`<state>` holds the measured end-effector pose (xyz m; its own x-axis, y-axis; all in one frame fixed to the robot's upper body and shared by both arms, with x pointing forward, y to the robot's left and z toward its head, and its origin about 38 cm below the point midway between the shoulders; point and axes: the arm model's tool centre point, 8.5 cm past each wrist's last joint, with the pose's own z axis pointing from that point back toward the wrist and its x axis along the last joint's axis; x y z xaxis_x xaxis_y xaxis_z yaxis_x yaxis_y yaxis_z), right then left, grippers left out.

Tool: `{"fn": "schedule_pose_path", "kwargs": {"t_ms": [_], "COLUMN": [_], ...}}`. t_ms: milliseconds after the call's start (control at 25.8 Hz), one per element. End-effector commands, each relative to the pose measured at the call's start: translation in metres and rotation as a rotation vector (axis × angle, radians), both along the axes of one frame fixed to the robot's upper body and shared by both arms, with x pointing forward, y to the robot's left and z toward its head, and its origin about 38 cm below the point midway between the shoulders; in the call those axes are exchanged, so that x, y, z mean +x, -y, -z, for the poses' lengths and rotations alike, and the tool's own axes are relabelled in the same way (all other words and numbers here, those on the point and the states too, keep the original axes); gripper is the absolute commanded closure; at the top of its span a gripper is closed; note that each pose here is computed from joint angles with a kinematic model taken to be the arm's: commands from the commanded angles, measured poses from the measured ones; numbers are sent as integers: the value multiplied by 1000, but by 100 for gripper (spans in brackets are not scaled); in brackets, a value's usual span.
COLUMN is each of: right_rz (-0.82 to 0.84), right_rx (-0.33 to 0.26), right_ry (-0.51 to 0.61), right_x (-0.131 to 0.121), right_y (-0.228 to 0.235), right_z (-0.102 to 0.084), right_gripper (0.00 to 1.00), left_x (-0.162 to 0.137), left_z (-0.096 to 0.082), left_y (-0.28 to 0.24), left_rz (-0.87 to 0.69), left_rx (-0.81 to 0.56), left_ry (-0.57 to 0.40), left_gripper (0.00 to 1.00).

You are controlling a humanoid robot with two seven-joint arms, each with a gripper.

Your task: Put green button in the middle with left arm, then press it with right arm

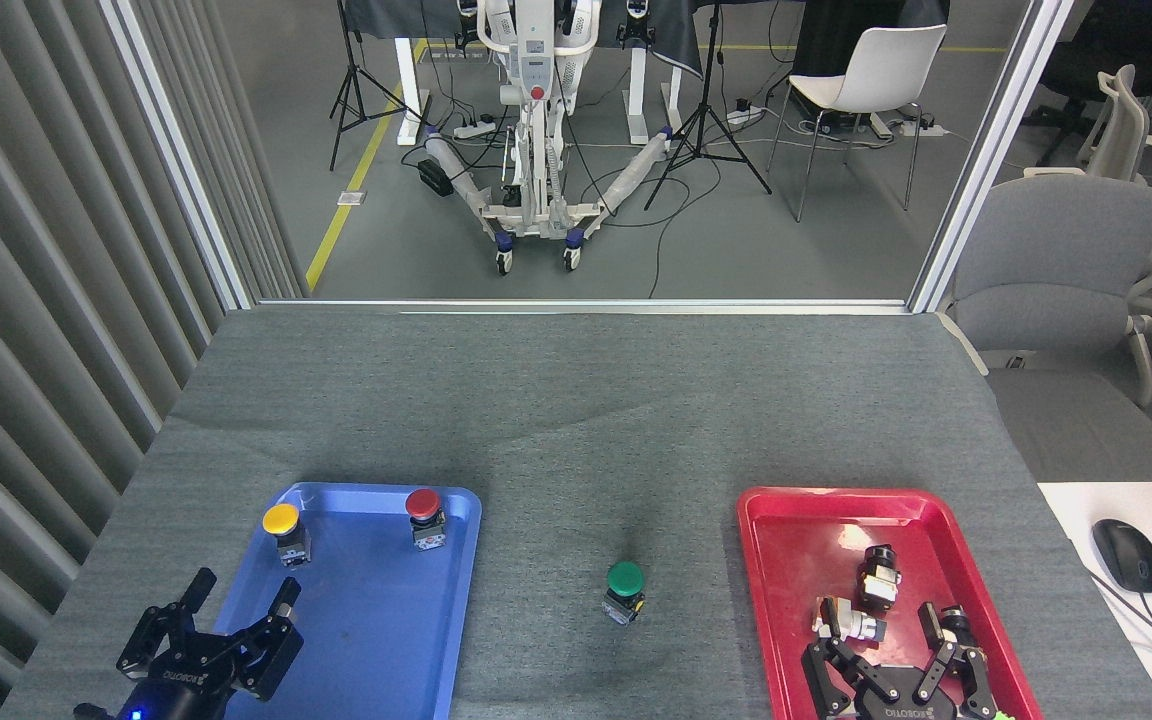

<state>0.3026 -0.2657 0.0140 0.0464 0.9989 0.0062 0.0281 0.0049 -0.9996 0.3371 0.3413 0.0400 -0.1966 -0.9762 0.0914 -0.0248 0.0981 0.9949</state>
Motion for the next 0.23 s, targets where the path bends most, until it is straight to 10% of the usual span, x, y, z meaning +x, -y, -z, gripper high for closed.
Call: {"fn": "schedule_pose_path", "kwargs": {"t_ms": [0,193], "right_rz": [-1,-1], "right_rx": [3,3], "right_ry": [-1,-4], "right_x": [0,-1], "right_y": [-2,-2], "right_z": [1,2], "right_gripper": [0,0], "left_x": [5,4], "left_z": [6,7], "left_y": [-4,-19], "left_rz": [64,85], "left_rx": [19,61], "left_ry": [-32,-51], "left_gripper": [0,1]}}
